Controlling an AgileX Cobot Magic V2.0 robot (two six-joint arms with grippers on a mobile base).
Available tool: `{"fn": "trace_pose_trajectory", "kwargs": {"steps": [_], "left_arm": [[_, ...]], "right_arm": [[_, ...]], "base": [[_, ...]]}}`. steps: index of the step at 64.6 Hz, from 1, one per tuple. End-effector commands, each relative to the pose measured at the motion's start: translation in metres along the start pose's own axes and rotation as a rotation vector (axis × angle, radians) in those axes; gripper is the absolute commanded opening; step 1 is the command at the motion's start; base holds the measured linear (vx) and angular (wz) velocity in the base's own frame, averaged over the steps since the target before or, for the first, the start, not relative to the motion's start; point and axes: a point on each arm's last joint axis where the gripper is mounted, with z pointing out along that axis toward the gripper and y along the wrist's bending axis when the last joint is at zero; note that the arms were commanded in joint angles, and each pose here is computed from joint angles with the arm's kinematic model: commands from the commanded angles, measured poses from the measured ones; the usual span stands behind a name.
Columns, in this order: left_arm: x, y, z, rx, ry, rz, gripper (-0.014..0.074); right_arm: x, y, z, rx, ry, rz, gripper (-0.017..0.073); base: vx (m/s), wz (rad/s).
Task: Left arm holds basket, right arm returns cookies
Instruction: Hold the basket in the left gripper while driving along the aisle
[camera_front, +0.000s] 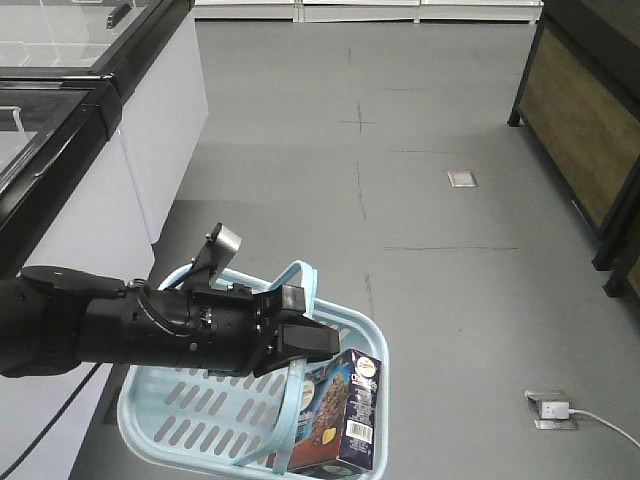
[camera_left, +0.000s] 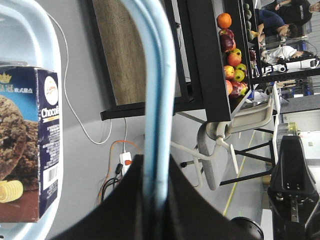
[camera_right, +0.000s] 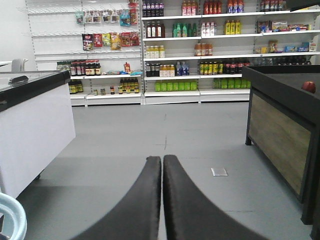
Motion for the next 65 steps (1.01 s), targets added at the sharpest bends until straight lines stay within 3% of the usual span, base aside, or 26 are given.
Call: {"fn": "trace_pose_trajectory", "kwargs": {"steps": [1,65], "left_arm": [[-0.0034,-0.0278,-0.0096,0.119,-0.032,0.019,-0.0008],[-0.0035,-0.0278,-0.0096,0.118,-0.033,0.019,-0.0008]], "right_arm": [[-0.0063,0.0003,-0.0011,-0.002,-0.082,-0.011,-0.0008],[-0.0063,0.0003,-0.0011,-0.002,-0.082,-0.011,-0.0008]], "base": [[0.03,-0.04],[0.11,-0.08]]}}
